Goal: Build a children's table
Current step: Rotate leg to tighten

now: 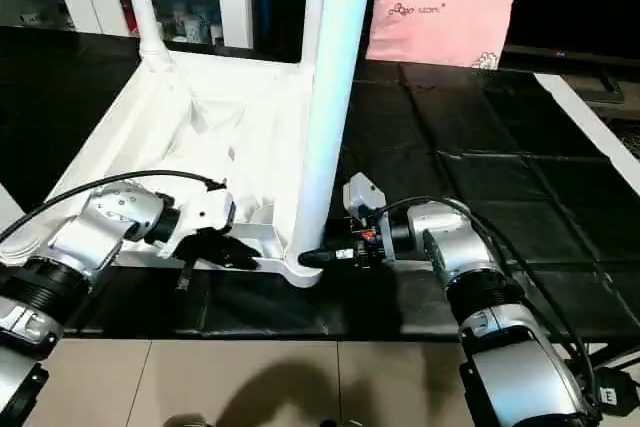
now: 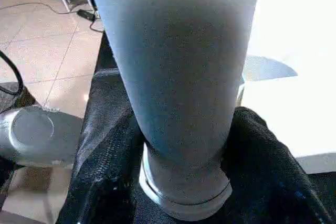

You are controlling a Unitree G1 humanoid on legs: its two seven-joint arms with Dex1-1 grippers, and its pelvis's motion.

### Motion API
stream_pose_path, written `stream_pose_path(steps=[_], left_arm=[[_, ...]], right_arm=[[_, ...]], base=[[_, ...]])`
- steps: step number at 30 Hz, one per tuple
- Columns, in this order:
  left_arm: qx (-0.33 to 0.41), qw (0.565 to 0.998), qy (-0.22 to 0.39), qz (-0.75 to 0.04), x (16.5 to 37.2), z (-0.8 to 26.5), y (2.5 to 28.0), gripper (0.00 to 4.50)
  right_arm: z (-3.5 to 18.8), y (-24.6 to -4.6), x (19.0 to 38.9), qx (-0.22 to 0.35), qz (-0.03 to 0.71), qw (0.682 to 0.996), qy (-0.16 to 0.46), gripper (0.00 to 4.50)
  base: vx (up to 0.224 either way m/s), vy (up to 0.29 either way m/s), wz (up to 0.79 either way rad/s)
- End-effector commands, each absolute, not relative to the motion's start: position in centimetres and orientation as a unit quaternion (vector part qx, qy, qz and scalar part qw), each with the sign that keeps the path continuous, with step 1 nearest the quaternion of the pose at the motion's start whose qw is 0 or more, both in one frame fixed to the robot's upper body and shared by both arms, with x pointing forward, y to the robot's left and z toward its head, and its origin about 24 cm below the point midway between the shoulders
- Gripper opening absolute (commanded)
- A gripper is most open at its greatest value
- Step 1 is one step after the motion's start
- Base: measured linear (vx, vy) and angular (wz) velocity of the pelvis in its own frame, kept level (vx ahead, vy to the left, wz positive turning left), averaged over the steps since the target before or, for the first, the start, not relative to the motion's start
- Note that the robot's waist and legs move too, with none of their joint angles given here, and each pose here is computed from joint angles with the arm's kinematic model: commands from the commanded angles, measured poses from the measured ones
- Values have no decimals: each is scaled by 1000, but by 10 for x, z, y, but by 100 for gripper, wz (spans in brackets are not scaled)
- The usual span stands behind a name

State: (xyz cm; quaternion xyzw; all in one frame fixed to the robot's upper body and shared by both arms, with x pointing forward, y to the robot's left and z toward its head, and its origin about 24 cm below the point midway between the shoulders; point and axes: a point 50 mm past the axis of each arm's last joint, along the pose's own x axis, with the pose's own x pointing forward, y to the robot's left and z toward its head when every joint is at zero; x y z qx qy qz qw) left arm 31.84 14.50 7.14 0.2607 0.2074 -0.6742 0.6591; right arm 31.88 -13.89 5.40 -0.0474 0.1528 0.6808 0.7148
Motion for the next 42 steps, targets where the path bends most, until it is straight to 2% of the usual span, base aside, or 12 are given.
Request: stream_pose_path(steps=[1,5,8,12,13,14,15,17,24,26,32,42], left_arm=[[261,669,203,-666,322,75,141,0],[240,699,198,-644,327,76,136,0],[215,760,192,-583,338,76,120,0],[206,774,193,-567,341,78,115,0],[196,789,191,-550,344,81,109,0],[195,790,191,-549,345,81,109,0],[185,814,184,-519,351,87,100,0],[180,821,182,-510,353,89,96,0],[191,839,172,-480,358,93,91,0],[196,837,172,-482,358,93,92,0],[218,813,176,-510,351,89,106,0],[218,813,176,-510,351,89,106,0]], right_arm=[[52,-139,314,-24,695,703,150,197],[46,-137,310,-14,679,718,154,196],[30,-126,311,13,578,799,169,196],[27,-120,310,24,546,820,171,195],[23,-111,311,39,498,848,176,195],[23,-111,312,41,494,850,176,195],[18,-97,316,69,400,894,192,195],[16,-89,319,76,352,912,197,195],[27,-57,321,92,263,943,179,194],[30,-56,321,83,261,946,174,264],[38,-81,315,21,269,953,136,315],[38,-81,315,21,269,953,136,401]], base=[[0,0,0],[0,0,0],[0,0,0],[0,0,0],[0,0,0],[0,0,0],[0,0,0],[0,0,0],[0,0,0],[0,0,0],[0,0,0],[0,0,0]])
